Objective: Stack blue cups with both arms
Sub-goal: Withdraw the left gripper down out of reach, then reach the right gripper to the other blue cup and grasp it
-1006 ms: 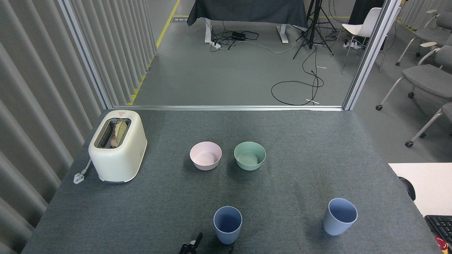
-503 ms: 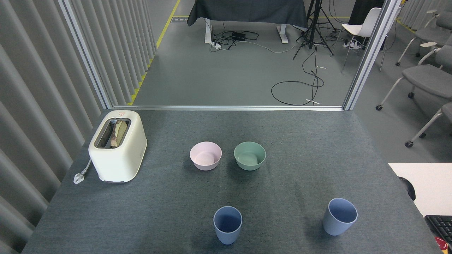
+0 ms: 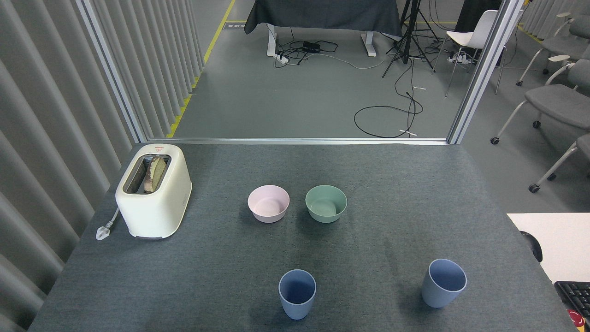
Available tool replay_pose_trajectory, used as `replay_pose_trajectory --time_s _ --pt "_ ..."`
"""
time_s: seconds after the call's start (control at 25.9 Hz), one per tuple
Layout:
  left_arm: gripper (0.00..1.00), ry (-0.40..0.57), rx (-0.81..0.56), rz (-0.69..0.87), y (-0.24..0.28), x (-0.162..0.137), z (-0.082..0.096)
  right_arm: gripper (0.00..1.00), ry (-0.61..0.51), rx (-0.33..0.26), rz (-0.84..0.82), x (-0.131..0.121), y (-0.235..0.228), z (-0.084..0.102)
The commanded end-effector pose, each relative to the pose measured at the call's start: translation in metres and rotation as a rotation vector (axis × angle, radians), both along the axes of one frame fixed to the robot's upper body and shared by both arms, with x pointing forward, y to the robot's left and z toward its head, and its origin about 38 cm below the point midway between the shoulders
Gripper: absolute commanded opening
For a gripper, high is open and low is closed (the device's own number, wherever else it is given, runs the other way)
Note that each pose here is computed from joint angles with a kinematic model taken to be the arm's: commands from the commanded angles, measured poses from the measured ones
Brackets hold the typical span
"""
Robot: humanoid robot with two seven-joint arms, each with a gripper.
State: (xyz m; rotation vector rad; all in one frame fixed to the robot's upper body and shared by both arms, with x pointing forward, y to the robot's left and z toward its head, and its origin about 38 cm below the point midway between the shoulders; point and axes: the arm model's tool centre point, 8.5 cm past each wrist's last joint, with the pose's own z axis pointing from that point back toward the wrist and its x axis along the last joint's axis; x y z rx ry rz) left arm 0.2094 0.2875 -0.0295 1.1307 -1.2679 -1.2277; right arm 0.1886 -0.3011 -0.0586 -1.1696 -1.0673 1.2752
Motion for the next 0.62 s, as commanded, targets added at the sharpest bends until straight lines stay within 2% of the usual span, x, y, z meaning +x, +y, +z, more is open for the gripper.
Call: replay_pose_trajectory --time_s 0.0,0.12,0.23,0.39,0.58 --pt "1.0 0.008 -0.004 0.006 0.0 -0.002 -0.003 1.0 0.006 0.001 -0.002 0.037 -0.001 -0.003" --pt "1.0 0.011 -0.014 0.011 -0.003 -0.003 -0.004 1.0 0.011 0.0 -0.005 0.055 -0.005 -0.006" --pt "1.0 0.017 -0.014 0.012 -0.002 -0.004 -0.006 1.0 -0.006 -0.029 0.0 0.075 -0.018 0.0" --pt "1.0 0.018 -0.015 0.013 -0.003 -0.005 -0.006 1.0 -0.016 -0.028 -0.001 0.097 -0.02 0.004" --pt "1.0 0.018 -0.016 0.013 -0.003 -0.005 -0.006 1.0 -0.013 -0.027 -0.004 0.108 -0.021 0.004"
